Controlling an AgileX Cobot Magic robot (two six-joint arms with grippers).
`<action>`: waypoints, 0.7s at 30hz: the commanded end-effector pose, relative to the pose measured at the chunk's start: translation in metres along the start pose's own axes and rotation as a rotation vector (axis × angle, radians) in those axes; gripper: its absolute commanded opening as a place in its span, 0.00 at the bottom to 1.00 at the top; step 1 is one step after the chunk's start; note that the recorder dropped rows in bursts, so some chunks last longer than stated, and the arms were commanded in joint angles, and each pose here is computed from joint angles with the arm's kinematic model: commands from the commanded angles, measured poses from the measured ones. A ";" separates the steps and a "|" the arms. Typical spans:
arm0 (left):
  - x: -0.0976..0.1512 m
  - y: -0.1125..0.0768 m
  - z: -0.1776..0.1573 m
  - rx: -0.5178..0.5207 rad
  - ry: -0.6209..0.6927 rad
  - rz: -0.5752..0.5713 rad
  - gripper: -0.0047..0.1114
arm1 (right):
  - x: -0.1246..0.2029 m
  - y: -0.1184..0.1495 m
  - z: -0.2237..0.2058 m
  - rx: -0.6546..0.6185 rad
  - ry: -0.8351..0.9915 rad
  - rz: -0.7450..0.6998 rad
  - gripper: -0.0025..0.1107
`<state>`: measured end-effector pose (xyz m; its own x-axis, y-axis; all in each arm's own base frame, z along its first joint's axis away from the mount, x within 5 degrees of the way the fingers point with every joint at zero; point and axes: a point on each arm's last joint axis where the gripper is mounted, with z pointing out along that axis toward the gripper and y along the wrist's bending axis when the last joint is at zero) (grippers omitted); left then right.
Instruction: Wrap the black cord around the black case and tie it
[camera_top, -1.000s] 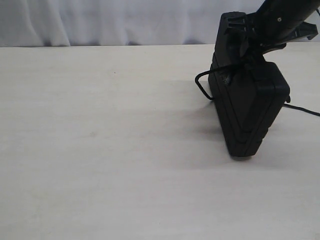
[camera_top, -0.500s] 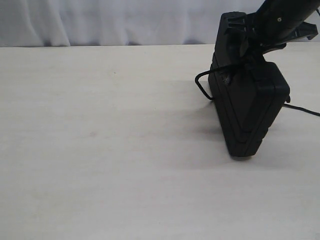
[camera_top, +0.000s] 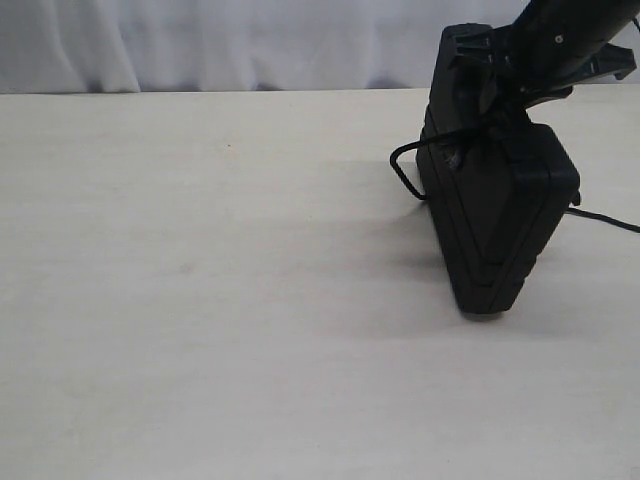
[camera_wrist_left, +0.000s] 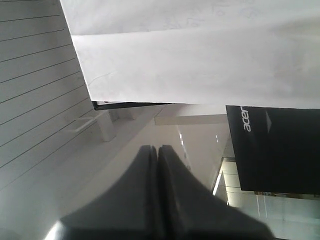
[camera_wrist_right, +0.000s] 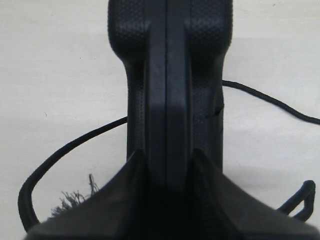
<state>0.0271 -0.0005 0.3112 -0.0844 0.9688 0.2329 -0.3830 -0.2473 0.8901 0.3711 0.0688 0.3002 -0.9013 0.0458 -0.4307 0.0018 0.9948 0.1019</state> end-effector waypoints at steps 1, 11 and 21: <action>0.000 0.001 -0.001 -0.022 0.006 -0.006 0.04 | -0.006 0.000 -0.008 -0.013 -0.058 0.000 0.06; 0.000 0.001 -0.001 -0.016 0.005 -0.006 0.04 | -0.007 0.000 -0.008 -0.014 -0.061 0.000 0.06; -0.006 -0.021 -0.001 -0.037 0.004 -0.001 0.04 | -0.007 0.000 -0.008 -0.014 -0.061 0.000 0.06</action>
<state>0.0305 -0.0008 0.3028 -0.0883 0.9679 0.2351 -0.4040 -0.2506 0.8798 0.3711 0.0688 0.3002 -0.9013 0.0458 -0.4307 0.0018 0.9948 0.1019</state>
